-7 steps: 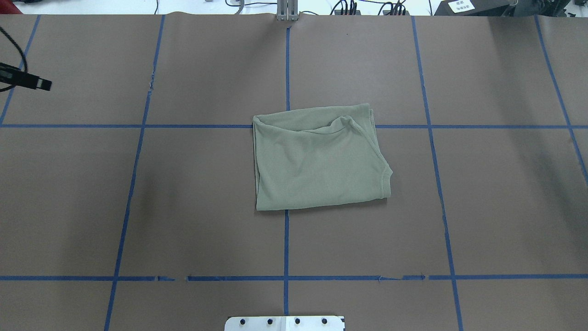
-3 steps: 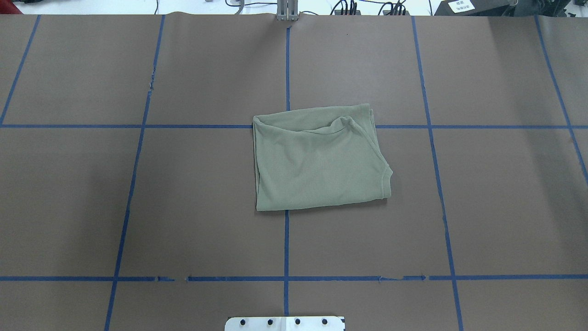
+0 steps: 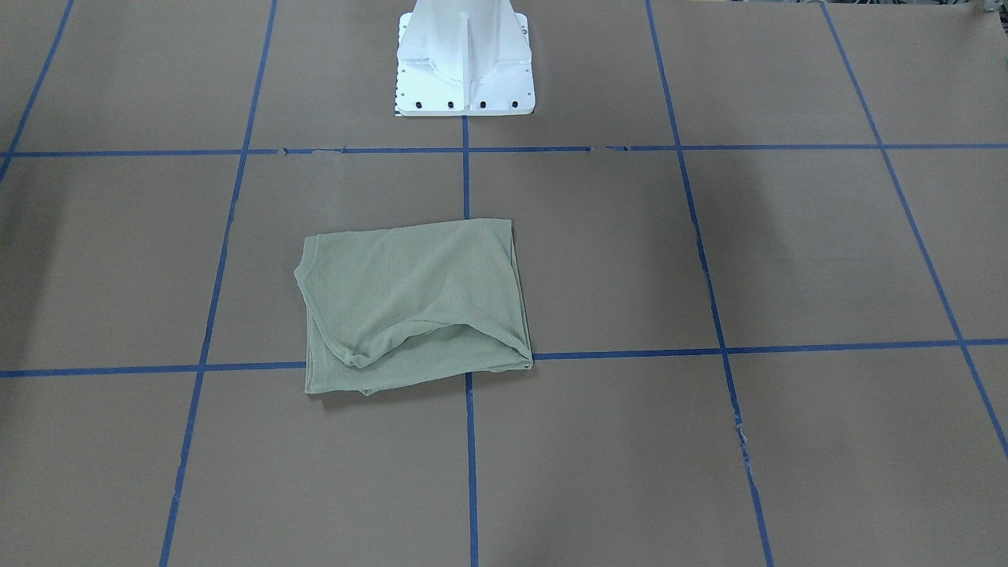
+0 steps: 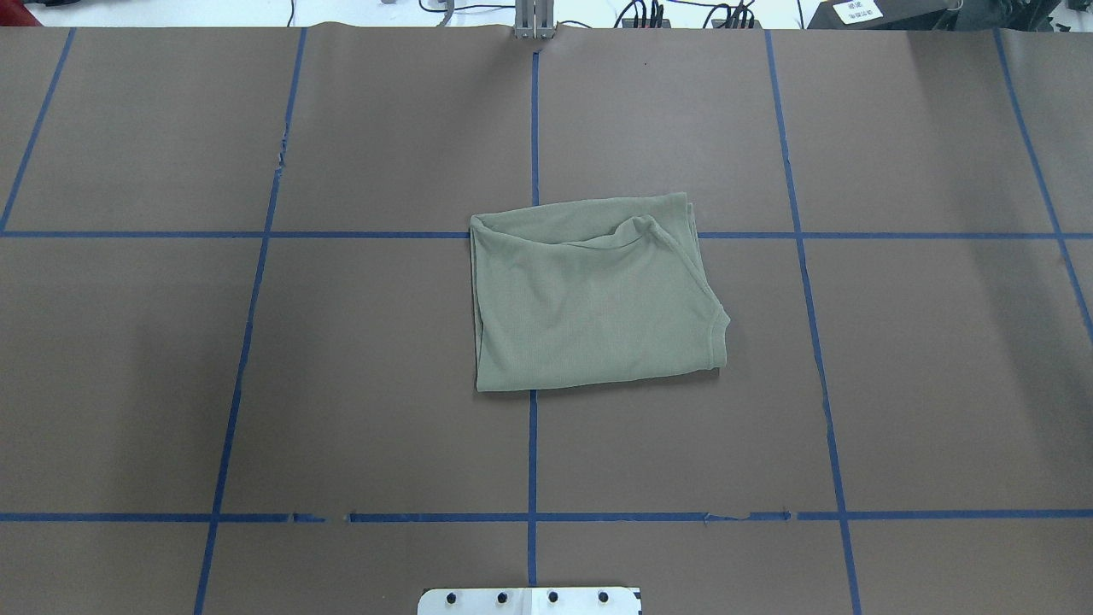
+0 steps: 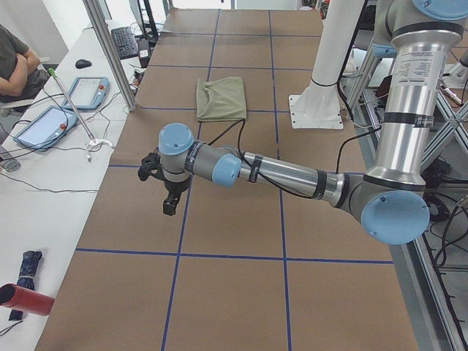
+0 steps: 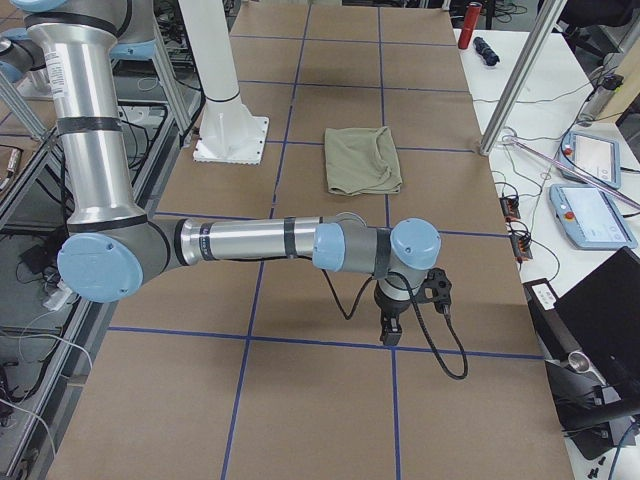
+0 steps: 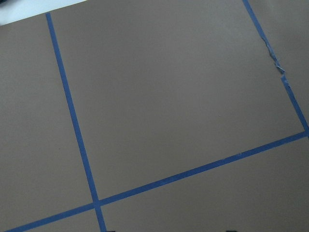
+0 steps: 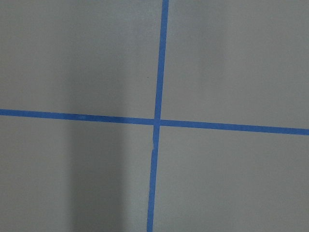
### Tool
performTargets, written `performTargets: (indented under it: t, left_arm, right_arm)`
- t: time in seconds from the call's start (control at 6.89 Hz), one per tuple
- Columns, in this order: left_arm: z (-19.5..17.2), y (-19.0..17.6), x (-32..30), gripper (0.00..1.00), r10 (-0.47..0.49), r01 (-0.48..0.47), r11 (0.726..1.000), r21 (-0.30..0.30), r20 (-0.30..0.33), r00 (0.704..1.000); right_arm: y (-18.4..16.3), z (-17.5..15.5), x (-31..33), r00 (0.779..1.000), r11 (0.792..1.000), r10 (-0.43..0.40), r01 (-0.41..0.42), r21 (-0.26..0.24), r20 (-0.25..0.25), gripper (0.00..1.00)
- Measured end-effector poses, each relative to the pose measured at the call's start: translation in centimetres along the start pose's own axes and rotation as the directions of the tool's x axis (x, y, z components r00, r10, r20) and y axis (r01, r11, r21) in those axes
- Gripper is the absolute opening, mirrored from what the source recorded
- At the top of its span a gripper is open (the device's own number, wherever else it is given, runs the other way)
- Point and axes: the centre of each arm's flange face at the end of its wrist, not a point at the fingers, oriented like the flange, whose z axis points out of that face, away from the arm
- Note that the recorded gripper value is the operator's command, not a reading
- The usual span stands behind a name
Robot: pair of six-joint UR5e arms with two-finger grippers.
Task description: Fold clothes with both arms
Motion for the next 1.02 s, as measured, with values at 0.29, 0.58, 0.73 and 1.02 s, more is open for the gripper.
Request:
performTargets:
  t: [0.29, 0.58, 0.73, 1.02]
  left_arm:
    - [-1.0, 2.8, -3.1, 1.00, 0.008, -0.008, 1.000, 0.003, -0.003, 1.000]
    - [-0.5, 4.7, -4.1, 1.00, 0.001, -0.001, 1.000, -0.008, -0.017, 1.000]
    - [-0.2, 5.0, -4.4, 1.00, -0.006, 0.006, 1.000, -0.013, -0.019, 1.000]
    - [-0.3, 5.0, -4.4, 1.00, -0.012, 0.012, 1.000, -0.013, -0.019, 1.000]
  right_arm:
    - [0.2, 0.4, 0.3, 1.000, 1.000, 0.009, -0.009, -0.005, 0.006, 1.00]
    - [0.7, 1.2, 0.8, 1.000, 1.000, 0.020, -0.020, -0.018, 0.005, 1.00]
    - [1.0, 1.5, 1.1, 1.000, 0.999, 0.025, -0.025, -0.024, 0.005, 1.00]
    - [1.1, 1.7, 1.1, 1.000, 0.999, 0.022, -0.022, -0.026, 0.006, 1.00]
